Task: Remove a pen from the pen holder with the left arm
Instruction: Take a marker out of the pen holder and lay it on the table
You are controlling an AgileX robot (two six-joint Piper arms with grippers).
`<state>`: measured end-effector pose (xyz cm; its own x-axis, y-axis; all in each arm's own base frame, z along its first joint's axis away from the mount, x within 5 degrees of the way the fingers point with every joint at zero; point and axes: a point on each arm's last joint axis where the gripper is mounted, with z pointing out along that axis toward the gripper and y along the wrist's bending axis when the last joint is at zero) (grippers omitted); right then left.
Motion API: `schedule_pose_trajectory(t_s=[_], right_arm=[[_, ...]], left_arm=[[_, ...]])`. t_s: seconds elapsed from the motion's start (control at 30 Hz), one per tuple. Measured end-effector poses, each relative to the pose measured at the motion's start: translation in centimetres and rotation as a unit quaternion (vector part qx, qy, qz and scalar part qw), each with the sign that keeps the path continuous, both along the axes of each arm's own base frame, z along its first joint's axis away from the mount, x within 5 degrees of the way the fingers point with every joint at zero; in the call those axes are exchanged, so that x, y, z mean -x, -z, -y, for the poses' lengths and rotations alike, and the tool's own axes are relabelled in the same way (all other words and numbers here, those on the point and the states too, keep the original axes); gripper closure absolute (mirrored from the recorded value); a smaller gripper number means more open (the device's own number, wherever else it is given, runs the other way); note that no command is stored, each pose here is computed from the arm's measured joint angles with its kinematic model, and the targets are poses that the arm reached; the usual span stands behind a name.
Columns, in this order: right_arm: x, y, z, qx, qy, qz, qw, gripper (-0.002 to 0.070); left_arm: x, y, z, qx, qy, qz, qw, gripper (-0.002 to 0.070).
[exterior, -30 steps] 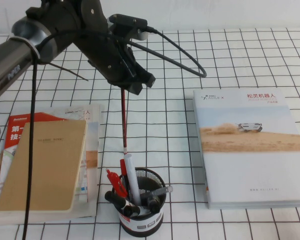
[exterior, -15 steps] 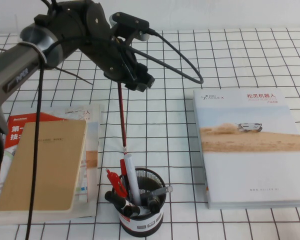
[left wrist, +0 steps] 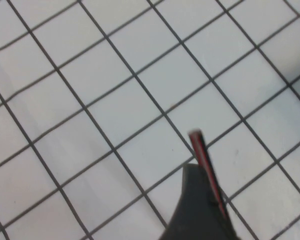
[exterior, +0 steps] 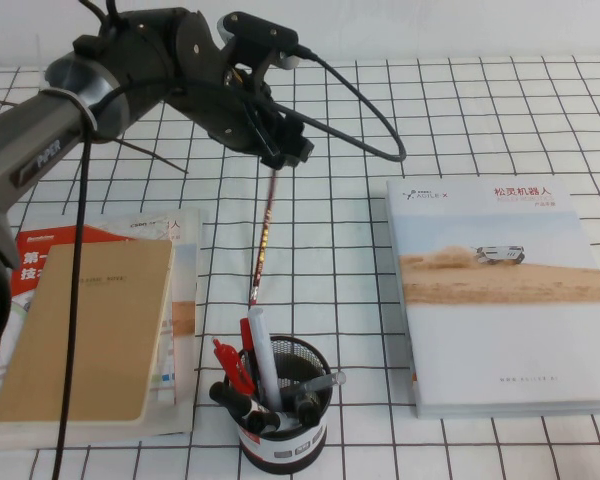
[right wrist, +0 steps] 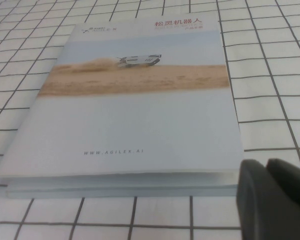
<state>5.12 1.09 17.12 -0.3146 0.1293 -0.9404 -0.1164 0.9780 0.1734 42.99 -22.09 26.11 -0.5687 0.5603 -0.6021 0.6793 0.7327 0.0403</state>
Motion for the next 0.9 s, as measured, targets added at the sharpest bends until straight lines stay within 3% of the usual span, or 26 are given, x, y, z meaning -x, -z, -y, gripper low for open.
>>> schedule_pose_trajectory(t_s=[0.37, 0.43, 0.5, 0.57, 0.63, 0.9], right_arm=[[0.0, 0.0, 0.0, 0.0, 0.0, 0.0, 1.0, 0.0691], [0.0, 0.0, 0.0, 0.0, 0.0, 0.0, 1.0, 0.0691], [0.0, 0.0, 0.0, 0.0, 0.0, 0.0, 1.0, 0.0691], [0.0, 0.0, 0.0, 0.0, 0.0, 0.0, 1.0, 0.0691], [0.0, 0.0, 0.0, 0.0, 0.0, 0.0, 1.0, 0.0691], [0.0, 0.0, 0.0, 0.0, 0.0, 0.0, 1.0, 0.0691]], left_arm=[[-0.4, 0.1, 0.1, 0.021, -0.027, 0.003, 0.999, 0.0289], [-0.3, 0.2, 0.1, 0.018, -0.026, 0.0, 1.0, 0.0329], [-0.2, 0.2, 0.0, 0.008, -0.024, -0.003, 1.0, 0.0415], [0.0, -0.2, -0.3, -0.004, -0.02, -0.001, 1.0, 0.0545], [0.3, -1.2, -0.6, -0.011, -0.018, 0.011, 1.0, 0.0616], [4.3, -10.5, -2.7, 0.019, -0.02, 0.106, 0.994, 0.0673]])
